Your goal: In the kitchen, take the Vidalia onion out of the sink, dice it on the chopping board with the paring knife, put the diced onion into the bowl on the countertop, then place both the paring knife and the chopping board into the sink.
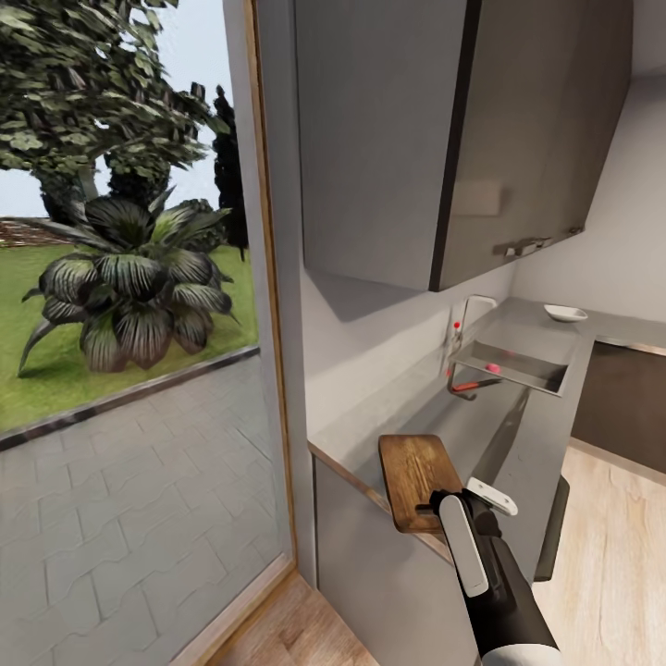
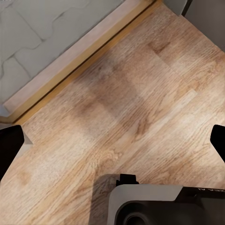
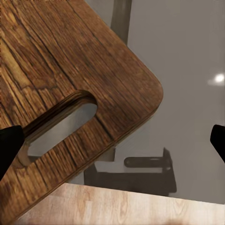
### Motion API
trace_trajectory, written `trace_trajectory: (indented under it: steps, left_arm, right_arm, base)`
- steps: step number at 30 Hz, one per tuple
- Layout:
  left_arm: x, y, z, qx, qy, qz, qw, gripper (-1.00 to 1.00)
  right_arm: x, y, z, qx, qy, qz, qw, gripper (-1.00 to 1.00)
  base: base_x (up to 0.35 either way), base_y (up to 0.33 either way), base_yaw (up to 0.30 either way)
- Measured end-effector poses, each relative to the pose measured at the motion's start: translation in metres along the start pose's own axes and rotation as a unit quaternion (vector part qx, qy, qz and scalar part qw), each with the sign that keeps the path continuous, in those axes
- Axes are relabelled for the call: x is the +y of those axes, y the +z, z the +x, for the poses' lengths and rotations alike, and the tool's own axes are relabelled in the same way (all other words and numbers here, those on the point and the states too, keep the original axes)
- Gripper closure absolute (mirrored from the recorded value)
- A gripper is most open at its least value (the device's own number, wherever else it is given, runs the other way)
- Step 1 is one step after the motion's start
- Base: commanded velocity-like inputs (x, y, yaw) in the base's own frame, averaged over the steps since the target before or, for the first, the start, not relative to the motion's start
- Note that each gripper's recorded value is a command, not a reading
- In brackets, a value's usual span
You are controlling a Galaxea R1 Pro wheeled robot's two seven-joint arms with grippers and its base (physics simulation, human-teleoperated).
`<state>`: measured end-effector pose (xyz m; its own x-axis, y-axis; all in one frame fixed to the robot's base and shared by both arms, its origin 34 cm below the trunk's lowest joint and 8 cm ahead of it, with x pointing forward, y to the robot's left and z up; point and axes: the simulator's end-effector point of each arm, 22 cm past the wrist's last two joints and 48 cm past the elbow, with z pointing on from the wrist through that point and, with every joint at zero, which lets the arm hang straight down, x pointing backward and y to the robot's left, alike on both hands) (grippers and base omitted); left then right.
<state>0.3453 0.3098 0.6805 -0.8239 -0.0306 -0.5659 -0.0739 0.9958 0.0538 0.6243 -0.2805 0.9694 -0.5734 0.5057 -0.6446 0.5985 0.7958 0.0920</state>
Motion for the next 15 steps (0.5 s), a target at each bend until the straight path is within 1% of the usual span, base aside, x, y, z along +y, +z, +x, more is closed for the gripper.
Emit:
trace_trajectory:
  steps: [10, 12, 15]
  left_arm:
    - [0.000, 0.000, 0.000, 0.000, -0.001, 0.000, 1.0000, -1.00]
    - [0.000, -0.001, 0.005, 0.006, 0.000, 0.000, 1.0000, -1.00]
    - [0.000, -0.001, 0.007, 0.008, 0.001, 0.000, 1.0000, -1.00]
  right_arm:
    - [-0.003, 0.001, 0.000, 0.000, 0.002, 0.005, 1.0000, -1.00]
    - [-0.011, 0.000, -0.001, 0.000, 0.002, 0.022, 0.9997, -1.00]
    - [-0.019, 0.000, -0.001, -0.001, 0.003, 0.040, 0.9992, -1.00]
  base:
    - [0.003, 0.001, 0.000]
    - [0.000, 0.000, 0.000]
    - [0.000, 0.000, 0.000]
